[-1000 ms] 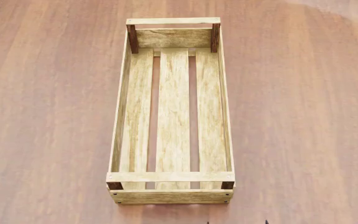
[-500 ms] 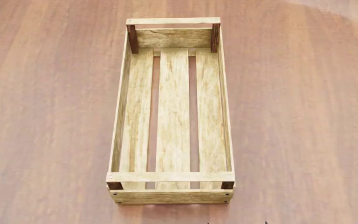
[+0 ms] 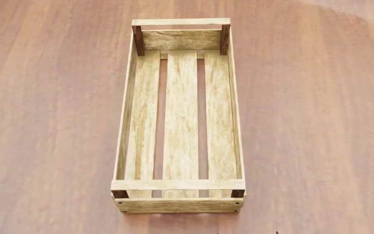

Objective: Stack the right bowl on the left bowl and place them in the tray.

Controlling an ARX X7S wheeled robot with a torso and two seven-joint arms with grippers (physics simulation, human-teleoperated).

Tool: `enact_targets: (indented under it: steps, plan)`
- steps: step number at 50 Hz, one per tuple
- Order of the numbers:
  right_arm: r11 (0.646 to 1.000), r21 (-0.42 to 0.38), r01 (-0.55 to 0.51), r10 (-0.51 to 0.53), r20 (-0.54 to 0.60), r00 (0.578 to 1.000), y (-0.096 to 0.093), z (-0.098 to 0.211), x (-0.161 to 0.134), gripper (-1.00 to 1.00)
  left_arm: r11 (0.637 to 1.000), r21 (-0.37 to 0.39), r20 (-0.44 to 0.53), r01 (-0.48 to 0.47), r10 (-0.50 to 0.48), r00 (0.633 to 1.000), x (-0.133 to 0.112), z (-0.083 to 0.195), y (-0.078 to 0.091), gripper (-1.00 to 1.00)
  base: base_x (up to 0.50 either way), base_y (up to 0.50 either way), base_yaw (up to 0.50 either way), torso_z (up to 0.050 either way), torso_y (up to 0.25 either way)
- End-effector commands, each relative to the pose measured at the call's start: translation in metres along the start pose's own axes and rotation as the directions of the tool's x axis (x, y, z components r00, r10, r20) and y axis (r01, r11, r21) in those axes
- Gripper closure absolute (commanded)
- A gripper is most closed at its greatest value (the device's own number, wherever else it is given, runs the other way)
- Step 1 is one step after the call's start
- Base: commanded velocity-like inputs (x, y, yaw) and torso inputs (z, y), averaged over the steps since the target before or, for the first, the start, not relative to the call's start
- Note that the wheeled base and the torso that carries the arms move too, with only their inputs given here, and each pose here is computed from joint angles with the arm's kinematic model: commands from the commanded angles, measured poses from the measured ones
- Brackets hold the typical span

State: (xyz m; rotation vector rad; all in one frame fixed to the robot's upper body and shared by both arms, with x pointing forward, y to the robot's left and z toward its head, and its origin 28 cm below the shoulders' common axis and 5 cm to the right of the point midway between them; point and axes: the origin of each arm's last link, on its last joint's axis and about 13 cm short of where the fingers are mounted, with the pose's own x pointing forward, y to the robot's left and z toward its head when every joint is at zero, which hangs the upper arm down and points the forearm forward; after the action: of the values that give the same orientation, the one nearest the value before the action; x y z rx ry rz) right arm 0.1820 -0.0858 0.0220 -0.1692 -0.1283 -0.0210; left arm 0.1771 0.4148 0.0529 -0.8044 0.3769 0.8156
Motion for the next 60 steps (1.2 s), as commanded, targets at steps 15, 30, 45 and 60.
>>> enact_targets:
  steps: [15,30,45,60]
  plan:
    - [1.0,-0.013,-0.01,0.01,0.018,1.0,0.002,0.003,0.002,-1.0,0.997,-0.078,-0.024,0.013,-0.015,1.0,0.007,-0.005,0.004,1.0,0.0,0.0,0.0,0.0,0.0]
    - [1.0,-0.013,-0.01,0.01,0.015,1.0,0.002,0.002,0.002,-1.0,0.999,-0.05,-0.008,0.016,-0.016,1.0,0.009,-0.007,0.004,1.0,0.0,0.0,0.0,0.0,0.0]
    - [1.0,0.004,-0.006,0.006,0.013,1.0,0.001,0.0,0.0,-1.0,0.933,0.285,0.19,0.221,-0.281,0.941,-0.026,0.003,-0.053,1.0,0.0,0.0,0.0,0.0,0.0]
    - [1.0,0.029,0.01,-0.01,0.015,1.0,-0.004,0.0,-0.001,-1.0,0.749,0.579,0.208,0.323,-0.518,0.83,-0.053,-0.005,-0.124,1.0,0.0,0.0,0.0,0.0,0.0]
